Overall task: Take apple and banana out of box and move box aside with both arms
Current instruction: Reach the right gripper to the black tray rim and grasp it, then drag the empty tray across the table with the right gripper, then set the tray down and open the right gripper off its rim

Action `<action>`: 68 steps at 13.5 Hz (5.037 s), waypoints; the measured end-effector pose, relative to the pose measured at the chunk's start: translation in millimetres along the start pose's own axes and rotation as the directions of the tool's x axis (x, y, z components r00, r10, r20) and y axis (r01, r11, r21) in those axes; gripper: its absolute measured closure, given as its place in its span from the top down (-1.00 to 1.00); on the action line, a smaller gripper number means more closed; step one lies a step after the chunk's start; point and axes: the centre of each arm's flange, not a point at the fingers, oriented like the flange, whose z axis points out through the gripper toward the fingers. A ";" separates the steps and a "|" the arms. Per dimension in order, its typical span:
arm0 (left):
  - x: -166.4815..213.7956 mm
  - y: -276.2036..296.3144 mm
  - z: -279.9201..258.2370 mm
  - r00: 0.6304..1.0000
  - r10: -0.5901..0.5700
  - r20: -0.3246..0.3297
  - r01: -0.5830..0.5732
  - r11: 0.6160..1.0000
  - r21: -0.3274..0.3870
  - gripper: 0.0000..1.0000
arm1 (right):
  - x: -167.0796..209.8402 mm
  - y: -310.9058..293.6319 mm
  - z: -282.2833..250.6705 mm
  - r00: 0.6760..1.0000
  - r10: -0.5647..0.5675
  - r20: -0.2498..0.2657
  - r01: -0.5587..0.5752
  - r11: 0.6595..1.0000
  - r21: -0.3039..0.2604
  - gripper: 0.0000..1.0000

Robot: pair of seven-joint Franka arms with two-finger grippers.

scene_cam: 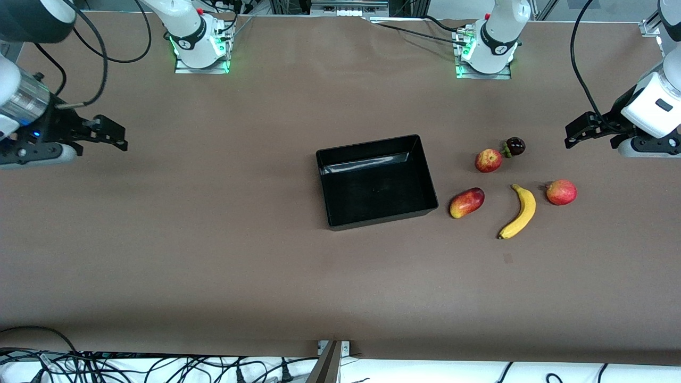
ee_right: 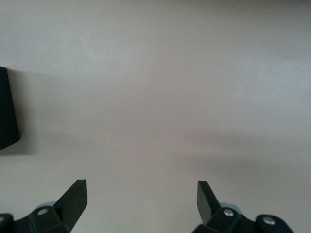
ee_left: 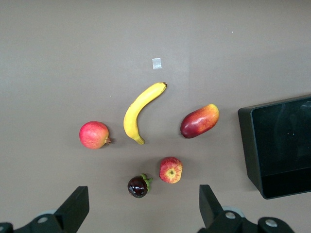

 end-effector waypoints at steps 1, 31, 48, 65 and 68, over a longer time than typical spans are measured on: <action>0.1 1.4 -1.6 1.000 0.002 -0.002 -0.002 1.000 0.000 1.00 | 4.1 -16.4 10.7 0.999 -0.028 0.023 0.028 1.000 0.000 1.00; 0.0 6.1 -2.5 1.000 0.011 0.008 -0.011 1.000 0.000 1.00 | 18.0 -391.0 299.6 0.994 -0.083 -0.077 0.085 0.996 0.019 -0.89; -3.0 25.0 -14.6 0.999 0.045 0.027 -0.045 0.999 0.000 1.00 | 56.9 123.7 183.3 0.991 -0.033 0.133 0.016 0.992 0.123 -0.89; -5.2 43.6 -15.9 0.995 0.077 0.058 -0.078 0.997 0.000 1.00 | -6.4 174.5 265.3 0.997 0.059 -0.055 -0.052 0.990 0.129 0.04; -5.2 43.5 -16.1 0.995 0.077 0.060 -0.078 0.997 0.000 1.00 | 24.5 147.6 210.3 0.997 -0.023 -0.076 0.033 0.990 0.139 0.74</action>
